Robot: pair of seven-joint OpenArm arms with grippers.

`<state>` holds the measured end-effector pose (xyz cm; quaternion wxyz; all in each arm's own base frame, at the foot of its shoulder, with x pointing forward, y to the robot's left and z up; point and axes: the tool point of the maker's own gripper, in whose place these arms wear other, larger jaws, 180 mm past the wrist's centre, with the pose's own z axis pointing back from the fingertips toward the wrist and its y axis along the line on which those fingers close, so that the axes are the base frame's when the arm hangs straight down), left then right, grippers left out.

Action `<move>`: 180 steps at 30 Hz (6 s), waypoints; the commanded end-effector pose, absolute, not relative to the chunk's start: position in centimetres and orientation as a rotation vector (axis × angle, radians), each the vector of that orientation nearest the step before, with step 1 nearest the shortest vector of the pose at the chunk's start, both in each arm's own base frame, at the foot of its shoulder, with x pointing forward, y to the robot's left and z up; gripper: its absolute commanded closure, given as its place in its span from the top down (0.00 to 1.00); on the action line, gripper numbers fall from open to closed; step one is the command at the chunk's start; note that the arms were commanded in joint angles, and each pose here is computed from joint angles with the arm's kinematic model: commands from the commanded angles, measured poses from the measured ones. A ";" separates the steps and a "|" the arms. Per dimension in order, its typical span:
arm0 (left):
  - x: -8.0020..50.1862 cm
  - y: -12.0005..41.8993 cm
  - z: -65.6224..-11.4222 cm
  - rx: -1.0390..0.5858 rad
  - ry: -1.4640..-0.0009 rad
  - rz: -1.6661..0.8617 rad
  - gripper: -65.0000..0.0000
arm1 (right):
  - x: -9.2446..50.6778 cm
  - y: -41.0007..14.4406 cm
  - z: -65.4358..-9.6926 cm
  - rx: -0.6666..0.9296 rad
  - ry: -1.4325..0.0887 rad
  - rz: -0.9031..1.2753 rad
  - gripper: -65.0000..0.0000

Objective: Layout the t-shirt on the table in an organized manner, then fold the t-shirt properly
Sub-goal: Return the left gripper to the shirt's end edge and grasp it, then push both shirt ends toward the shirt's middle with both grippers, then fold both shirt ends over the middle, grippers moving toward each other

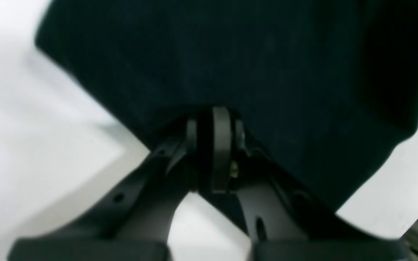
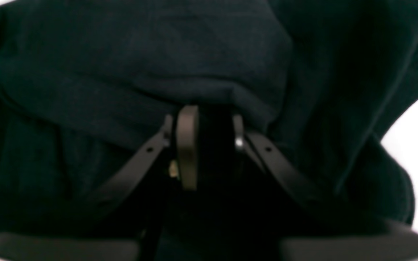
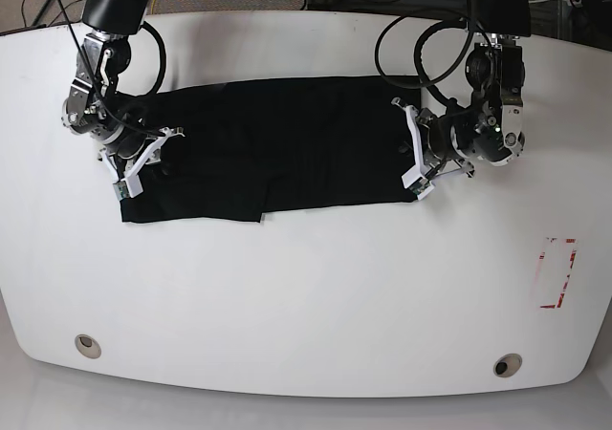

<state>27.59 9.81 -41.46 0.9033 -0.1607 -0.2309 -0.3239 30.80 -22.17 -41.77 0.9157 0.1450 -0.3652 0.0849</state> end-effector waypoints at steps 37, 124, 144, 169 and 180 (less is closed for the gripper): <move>31.7 19.1 -43.4 -0.231 -0.401 -0.559 0.04 | 32.3 -28.8 -34.9 0.397 -0.874 -0.078 0.89; 27.5 4.2 -44.3 -0.456 -0.402 -0.770 0.04 | 31.3 -2.9 -27.9 0.609 -0.965 0.579 0.13; 27.4 3.4 -44.2 -0.470 -0.406 -0.771 0.04 | 30.7 -2.2 -29.3 0.630 -0.921 0.605 0.40; 28.9 3.8 -43.2 -0.495 -0.463 -0.676 0.15 | 31.1 -2.7 -27.4 0.528 -0.982 0.655 0.77; 31.0 5.2 -42.0 -0.497 -0.530 -0.574 0.28 | 31.3 -3.8 -27.6 0.495 -0.978 0.648 0.77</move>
